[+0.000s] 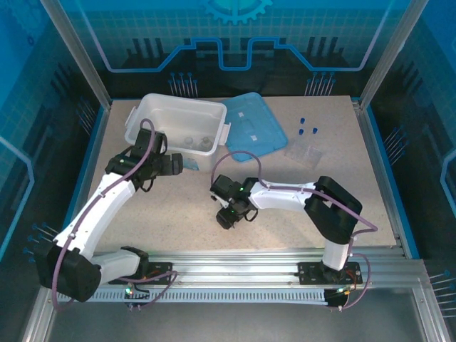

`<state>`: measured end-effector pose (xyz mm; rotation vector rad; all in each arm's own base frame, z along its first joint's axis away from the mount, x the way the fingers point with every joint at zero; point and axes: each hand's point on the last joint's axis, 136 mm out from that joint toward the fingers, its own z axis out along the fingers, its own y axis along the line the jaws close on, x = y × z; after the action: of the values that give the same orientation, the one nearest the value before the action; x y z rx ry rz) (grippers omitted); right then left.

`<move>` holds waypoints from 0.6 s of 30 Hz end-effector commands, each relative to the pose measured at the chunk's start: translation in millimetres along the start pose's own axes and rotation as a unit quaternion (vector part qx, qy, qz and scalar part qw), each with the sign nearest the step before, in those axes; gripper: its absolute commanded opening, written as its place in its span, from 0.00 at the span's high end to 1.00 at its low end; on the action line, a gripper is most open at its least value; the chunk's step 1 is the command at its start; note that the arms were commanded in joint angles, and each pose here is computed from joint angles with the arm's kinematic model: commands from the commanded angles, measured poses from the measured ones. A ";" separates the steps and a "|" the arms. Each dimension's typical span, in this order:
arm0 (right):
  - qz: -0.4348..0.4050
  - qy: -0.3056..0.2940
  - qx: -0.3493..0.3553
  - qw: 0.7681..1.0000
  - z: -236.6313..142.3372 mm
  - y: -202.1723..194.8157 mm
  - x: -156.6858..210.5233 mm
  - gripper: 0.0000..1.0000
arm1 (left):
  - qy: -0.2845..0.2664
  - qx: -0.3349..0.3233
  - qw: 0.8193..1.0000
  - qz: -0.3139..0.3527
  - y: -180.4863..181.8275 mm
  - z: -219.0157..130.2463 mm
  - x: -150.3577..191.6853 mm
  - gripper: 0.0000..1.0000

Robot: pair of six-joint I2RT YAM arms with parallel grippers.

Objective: Organize the chemistry lab equipment

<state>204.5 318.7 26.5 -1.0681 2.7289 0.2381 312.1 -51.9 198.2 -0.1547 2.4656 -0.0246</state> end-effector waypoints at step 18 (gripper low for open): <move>0.001 0.040 0.043 0.998 13.4 -8.1 0.4 0.64 | -0.015 0.027 0.994 -0.106 4.4 12.1 40.6 0.08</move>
<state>215.4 315.7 15.9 -1.0585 2.7599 0.1081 284.9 -48.1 159.4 -0.3636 2.4439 -0.1286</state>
